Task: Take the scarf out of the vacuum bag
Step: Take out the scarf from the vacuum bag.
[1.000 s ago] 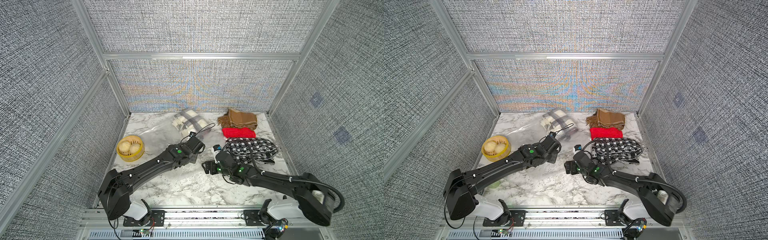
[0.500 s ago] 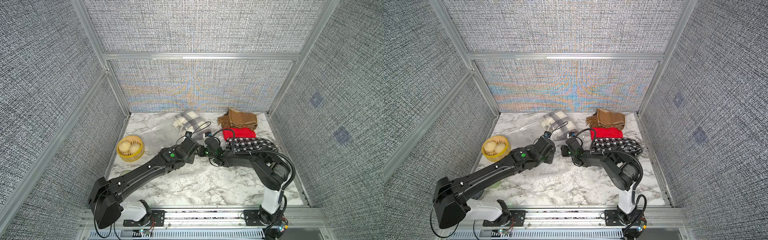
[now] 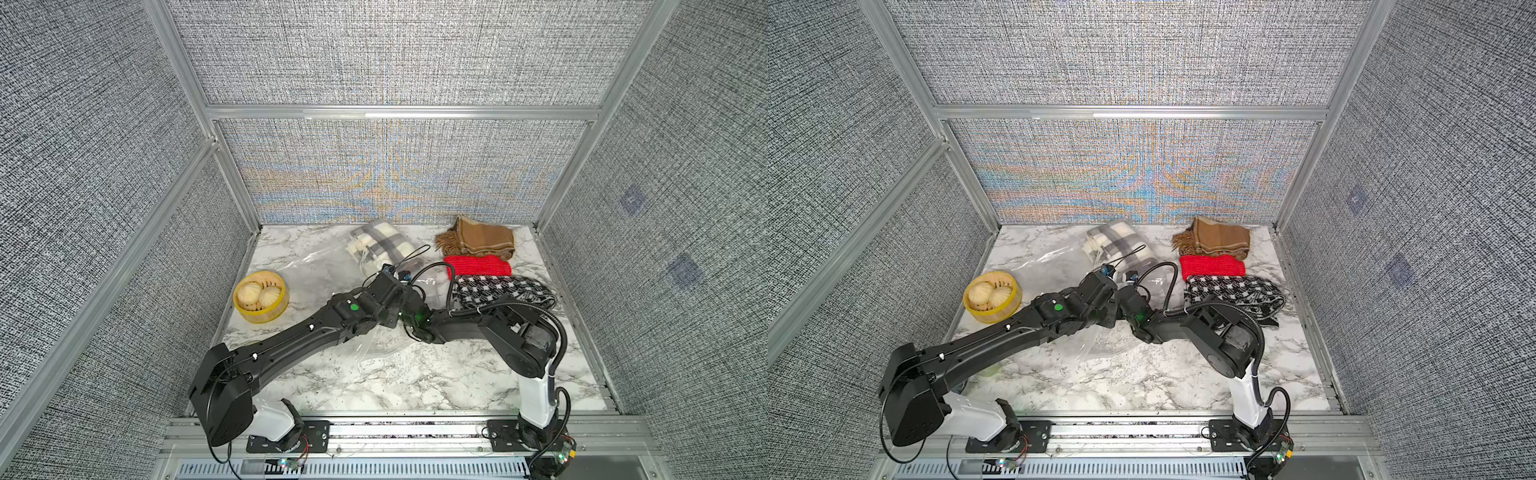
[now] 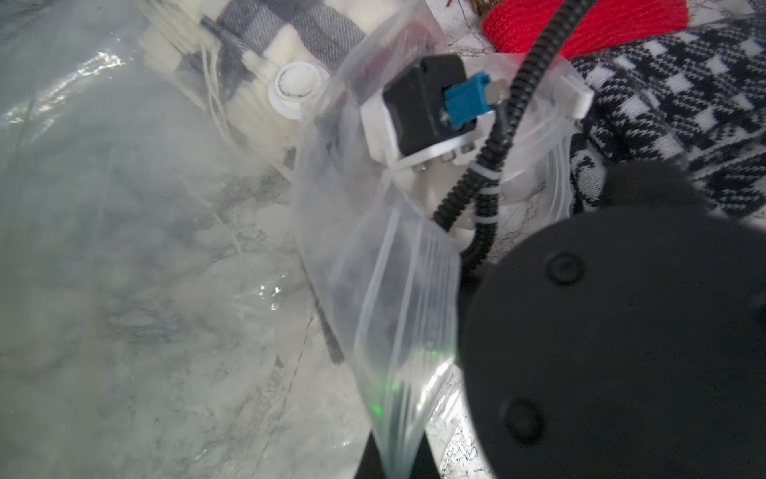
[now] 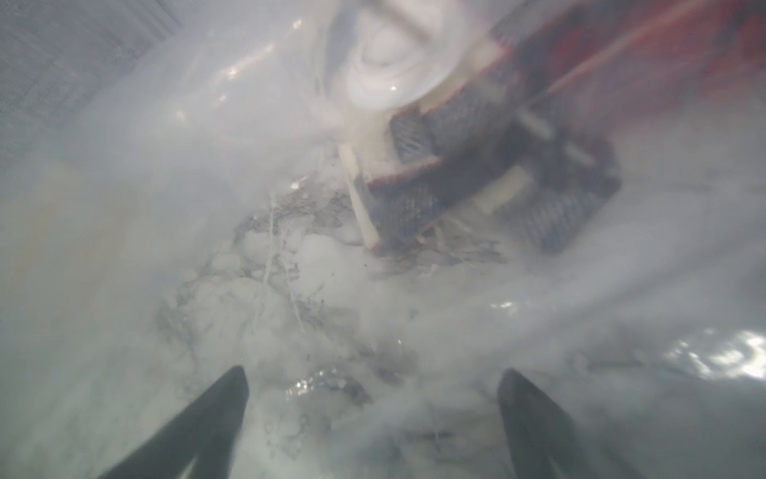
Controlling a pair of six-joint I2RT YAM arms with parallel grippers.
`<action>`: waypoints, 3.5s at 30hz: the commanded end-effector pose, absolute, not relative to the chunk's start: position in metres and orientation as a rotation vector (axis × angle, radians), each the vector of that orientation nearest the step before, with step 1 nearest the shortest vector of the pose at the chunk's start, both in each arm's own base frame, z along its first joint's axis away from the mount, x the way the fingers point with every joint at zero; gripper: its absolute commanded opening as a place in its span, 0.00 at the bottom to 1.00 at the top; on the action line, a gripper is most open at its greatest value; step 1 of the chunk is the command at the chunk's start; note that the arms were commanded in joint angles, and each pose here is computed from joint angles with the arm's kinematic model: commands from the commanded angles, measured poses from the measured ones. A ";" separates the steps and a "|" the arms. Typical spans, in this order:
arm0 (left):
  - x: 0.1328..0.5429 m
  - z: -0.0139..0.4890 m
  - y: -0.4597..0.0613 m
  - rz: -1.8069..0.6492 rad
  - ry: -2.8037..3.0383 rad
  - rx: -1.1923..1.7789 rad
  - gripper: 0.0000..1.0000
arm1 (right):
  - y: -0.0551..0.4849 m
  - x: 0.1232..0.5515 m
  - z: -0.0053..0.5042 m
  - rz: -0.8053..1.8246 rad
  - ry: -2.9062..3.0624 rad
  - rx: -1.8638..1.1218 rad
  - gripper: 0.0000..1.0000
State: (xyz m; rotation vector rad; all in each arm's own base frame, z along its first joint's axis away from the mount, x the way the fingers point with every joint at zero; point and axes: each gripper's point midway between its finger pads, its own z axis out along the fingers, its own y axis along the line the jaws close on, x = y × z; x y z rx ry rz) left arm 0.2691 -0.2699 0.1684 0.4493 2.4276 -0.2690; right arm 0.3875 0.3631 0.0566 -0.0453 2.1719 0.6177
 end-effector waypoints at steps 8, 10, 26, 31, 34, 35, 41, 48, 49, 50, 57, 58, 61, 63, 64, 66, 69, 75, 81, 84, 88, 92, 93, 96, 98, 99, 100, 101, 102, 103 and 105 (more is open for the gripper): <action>0.265 0.182 -0.277 -0.354 2.396 0.462 0.00 | 0.361 0.434 0.065 0.499 2.045 0.061 0.95; 0.266 0.184 -0.276 -0.352 2.391 0.449 0.00 | 0.360 0.442 0.062 0.462 2.016 0.087 0.95; 0.270 0.168 -0.282 -0.326 2.426 0.458 0.00 | 0.340 0.460 0.014 0.825 2.049 0.506 0.99; 0.268 0.168 -0.283 -0.347 2.430 0.462 0.00 | 0.359 0.471 0.013 0.830 2.103 0.475 0.87; 0.267 0.169 -0.282 -0.346 2.426 0.458 0.00 | 0.368 0.479 0.018 0.902 2.051 0.473 0.44; 0.268 0.170 -0.281 -0.339 2.424 0.455 0.00 | 0.371 0.482 0.019 0.928 2.034 0.476 0.34; 0.275 0.164 -0.266 -0.212 2.428 0.425 0.00 | 0.367 0.485 0.027 0.896 2.014 0.463 0.04; 0.277 0.158 -0.271 -0.208 2.448 0.430 0.00 | 0.356 0.474 0.045 0.830 2.001 0.397 0.00; 0.278 0.158 -0.270 -0.197 2.448 0.428 0.00 | 0.356 0.471 0.047 0.821 2.005 0.380 0.00; 0.279 0.157 -0.269 -0.178 2.446 0.425 0.00 | 0.357 0.467 0.051 0.823 2.016 0.361 0.00; 0.292 0.145 -0.256 -0.049 2.464 0.391 0.00 | 0.377 0.436 0.058 0.860 2.092 0.231 0.00; 0.293 0.144 -0.255 -0.045 2.468 0.389 0.00 | 0.380 0.433 0.060 0.872 2.103 0.215 0.00; 0.295 0.141 -0.251 -0.026 2.477 0.374 0.00 | 0.380 0.420 0.060 0.889 2.122 0.201 0.00; 0.297 0.141 -0.249 -0.026 2.473 0.363 0.00 | 0.378 0.411 0.064 0.897 2.117 0.193 0.00; 0.297 0.142 -0.248 -0.027 2.473 0.356 0.00 | 0.379 0.407 0.066 0.900 2.120 0.173 0.00; 0.296 0.145 -0.247 -0.044 2.468 0.346 0.00 | 0.379 0.400 0.072 0.877 2.134 0.140 0.00; 0.296 0.148 -0.247 -0.070 2.461 0.330 0.00 | 0.371 0.390 0.074 0.837 2.164 0.125 0.00; 0.293 0.159 -0.243 -0.097 2.439 0.316 0.00 | 0.352 0.365 0.057 0.816 2.226 0.069 0.00; 0.287 0.170 -0.239 -0.139 2.412 0.306 0.00 | 0.351 0.350 0.053 0.953 2.258 0.022 0.41; 0.284 0.173 -0.240 -0.169 2.407 0.307 0.00 | 0.341 0.341 0.068 0.947 2.234 -0.002 0.60; 0.282 0.172 -0.242 -0.187 2.414 0.315 0.00 | 0.329 0.337 0.077 0.909 2.243 0.023 0.76; 0.281 0.169 -0.243 -0.193 2.423 0.322 0.00 | 0.315 0.342 0.069 0.837 2.243 0.106 0.85; 0.281 0.169 -0.244 -0.195 2.424 0.324 0.00 | 0.313 0.345 0.067 0.830 2.237 0.115 0.85; 0.280 0.168 -0.246 -0.211 2.429 0.331 0.00 | 0.306 0.349 0.062 0.803 2.236 0.159 0.86; 0.280 0.167 -0.247 -0.213 2.431 0.336 0.00 | 0.301 0.351 0.064 0.777 2.227 0.177 0.87; 0.280 0.166 -0.247 -0.210 2.433 0.337 0.00 | 0.299 0.352 0.064 0.766 2.225 0.185 0.98; 0.280 0.166 -0.248 -0.213 2.433 0.339 0.00 | 0.297 0.353 0.064 0.753 2.224 0.195 0.99; 0.280 0.165 -0.248 -0.214 2.436 0.341 0.00 | 0.297 0.355 0.063 0.752 2.226 0.196 0.99; 0.279 0.165 -0.249 -0.216 2.437 0.343 0.00 | 0.296 0.355 0.061 0.753 2.231 0.196 0.99; 0.279 0.165 -0.249 -0.216 2.438 0.346 0.00 | 0.296 0.356 0.059 0.759 2.233 0.198 0.99; 0.279 0.165 -0.250 -0.221 2.439 0.349 0.00 | 0.294 0.357 0.056 0.768 2.230 0.213 0.99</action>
